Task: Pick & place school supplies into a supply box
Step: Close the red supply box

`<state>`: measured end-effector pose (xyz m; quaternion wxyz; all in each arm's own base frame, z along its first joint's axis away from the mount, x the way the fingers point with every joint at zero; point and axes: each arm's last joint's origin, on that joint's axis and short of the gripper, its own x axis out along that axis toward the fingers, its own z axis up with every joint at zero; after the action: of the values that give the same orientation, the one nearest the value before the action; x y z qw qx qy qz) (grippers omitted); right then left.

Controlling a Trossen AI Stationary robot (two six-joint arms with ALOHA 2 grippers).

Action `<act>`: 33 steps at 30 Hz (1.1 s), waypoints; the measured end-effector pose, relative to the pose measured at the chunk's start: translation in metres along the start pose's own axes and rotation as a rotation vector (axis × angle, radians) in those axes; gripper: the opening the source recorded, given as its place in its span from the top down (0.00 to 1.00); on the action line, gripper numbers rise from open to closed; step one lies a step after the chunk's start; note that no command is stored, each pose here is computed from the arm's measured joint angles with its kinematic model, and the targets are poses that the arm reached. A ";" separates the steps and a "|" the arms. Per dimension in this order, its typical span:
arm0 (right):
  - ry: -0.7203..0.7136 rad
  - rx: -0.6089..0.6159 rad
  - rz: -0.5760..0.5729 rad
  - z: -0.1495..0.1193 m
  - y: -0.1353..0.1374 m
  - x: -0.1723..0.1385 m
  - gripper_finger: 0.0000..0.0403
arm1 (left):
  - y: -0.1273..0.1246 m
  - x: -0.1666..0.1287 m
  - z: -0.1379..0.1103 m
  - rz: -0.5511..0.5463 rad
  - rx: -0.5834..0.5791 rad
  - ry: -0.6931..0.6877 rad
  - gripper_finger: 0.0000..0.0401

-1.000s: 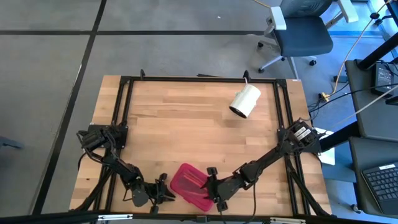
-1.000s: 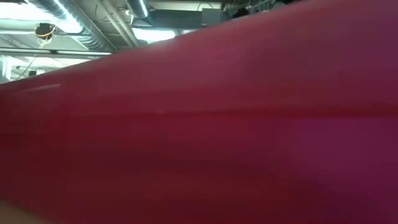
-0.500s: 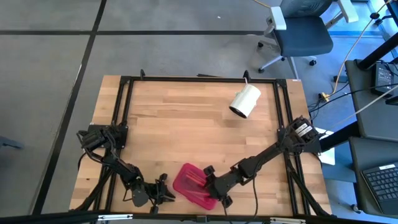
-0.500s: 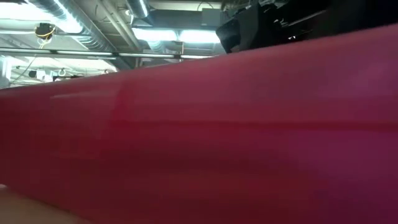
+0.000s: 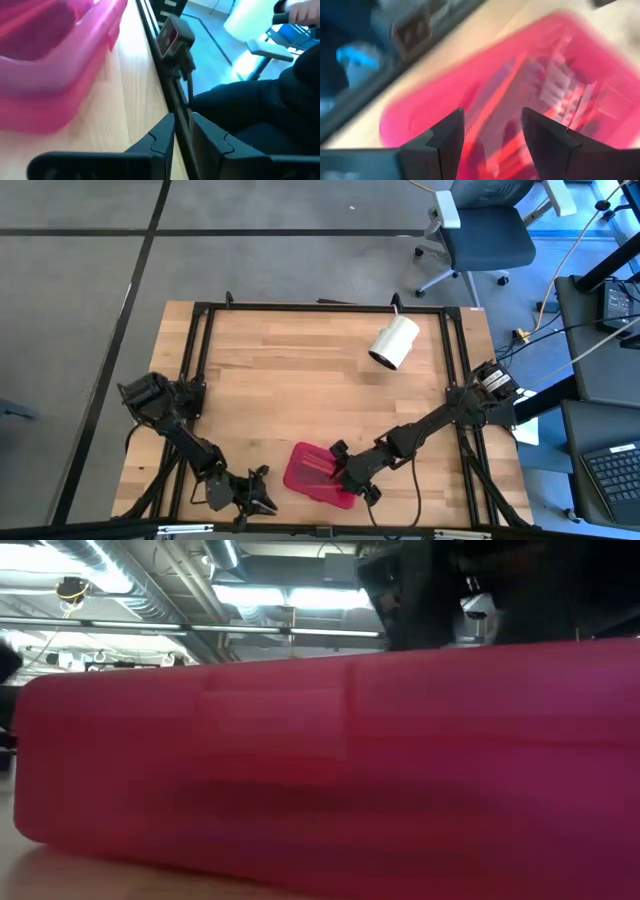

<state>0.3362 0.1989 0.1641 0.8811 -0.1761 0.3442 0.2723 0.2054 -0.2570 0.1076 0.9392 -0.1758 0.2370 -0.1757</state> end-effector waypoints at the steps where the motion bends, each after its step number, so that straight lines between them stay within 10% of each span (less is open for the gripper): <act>1: -0.030 0.029 -0.010 0.005 0.000 -0.006 0.50 | -0.001 -0.003 0.004 0.000 0.002 0.002 0.87; 20: -0.054 0.653 -0.070 0.019 0.095 -0.037 0.50 | 0.060 -0.034 0.047 0.396 -0.099 0.296 0.87; 33: 0.142 0.776 -0.185 -0.026 0.103 0.018 0.50 | 0.084 -0.014 0.046 0.372 -0.111 0.329 0.87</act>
<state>0.2722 0.2737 0.1203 0.8770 0.1213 0.4641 0.0289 0.2377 -0.1664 0.1166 0.8930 -0.1494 0.4244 -0.0127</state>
